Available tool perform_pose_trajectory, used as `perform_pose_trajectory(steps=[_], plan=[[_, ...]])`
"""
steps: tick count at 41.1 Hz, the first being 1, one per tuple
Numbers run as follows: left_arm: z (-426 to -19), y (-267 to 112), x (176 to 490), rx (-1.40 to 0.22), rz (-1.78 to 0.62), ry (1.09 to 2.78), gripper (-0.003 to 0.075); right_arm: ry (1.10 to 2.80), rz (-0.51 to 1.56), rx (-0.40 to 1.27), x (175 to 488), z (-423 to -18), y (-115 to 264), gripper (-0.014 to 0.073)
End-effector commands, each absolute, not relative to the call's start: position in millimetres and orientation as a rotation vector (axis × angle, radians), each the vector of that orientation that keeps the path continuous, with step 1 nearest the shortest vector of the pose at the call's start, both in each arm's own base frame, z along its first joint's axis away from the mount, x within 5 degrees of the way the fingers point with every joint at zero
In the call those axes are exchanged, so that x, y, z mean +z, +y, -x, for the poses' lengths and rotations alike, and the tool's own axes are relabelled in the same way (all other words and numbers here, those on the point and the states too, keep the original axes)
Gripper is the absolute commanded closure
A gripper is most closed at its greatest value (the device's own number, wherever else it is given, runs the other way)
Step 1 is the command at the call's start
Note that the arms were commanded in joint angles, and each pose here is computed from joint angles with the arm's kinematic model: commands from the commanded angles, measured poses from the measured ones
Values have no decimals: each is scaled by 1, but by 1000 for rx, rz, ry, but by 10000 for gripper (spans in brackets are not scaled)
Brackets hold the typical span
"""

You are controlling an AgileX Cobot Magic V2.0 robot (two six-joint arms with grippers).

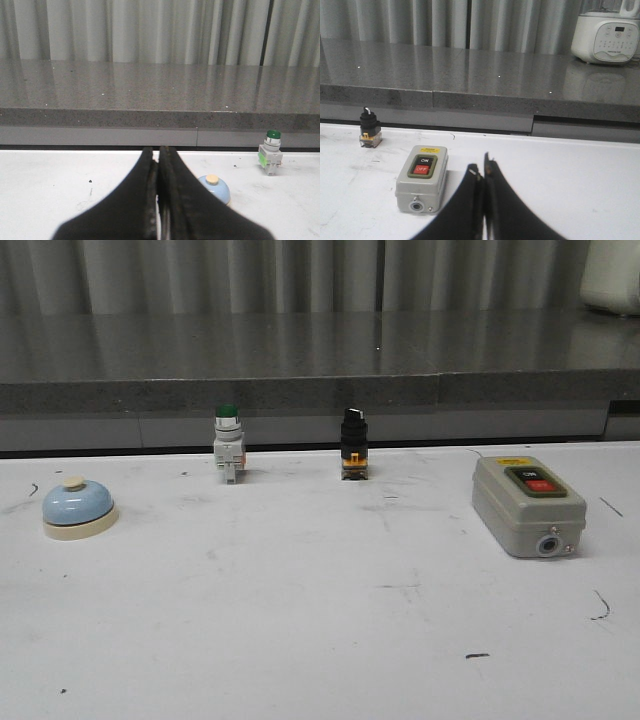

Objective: Place and press bell with both arms

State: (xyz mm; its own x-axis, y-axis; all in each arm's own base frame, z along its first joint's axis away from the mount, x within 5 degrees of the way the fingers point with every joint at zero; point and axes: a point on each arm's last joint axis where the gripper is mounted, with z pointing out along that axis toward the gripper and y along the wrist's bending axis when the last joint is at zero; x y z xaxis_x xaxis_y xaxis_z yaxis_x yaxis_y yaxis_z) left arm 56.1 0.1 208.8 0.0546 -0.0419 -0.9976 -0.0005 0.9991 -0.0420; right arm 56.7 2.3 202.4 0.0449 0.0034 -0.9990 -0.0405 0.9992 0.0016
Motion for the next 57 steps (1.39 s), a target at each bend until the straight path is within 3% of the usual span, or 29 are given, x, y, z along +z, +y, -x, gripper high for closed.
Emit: perform_pose_trajectory(steps=[1, 35, 47, 57], plan=[[-55, 0, 210, -44, 45, 1435, 740, 1422, 17, 32, 213, -54, 2, 664], [-54, 0, 215, -50, 50, 1381, 740, 1403, 18, 32, 220, -53, 2, 664], [-35, 0, 295, -54, 43, 1233, 740, 1390, 26, 37, 286, -38, 2, 664], [-39, -1, 355, -56, 42, 1407, 740, 1503, 33, 40, 344, -50, 3, 664]])
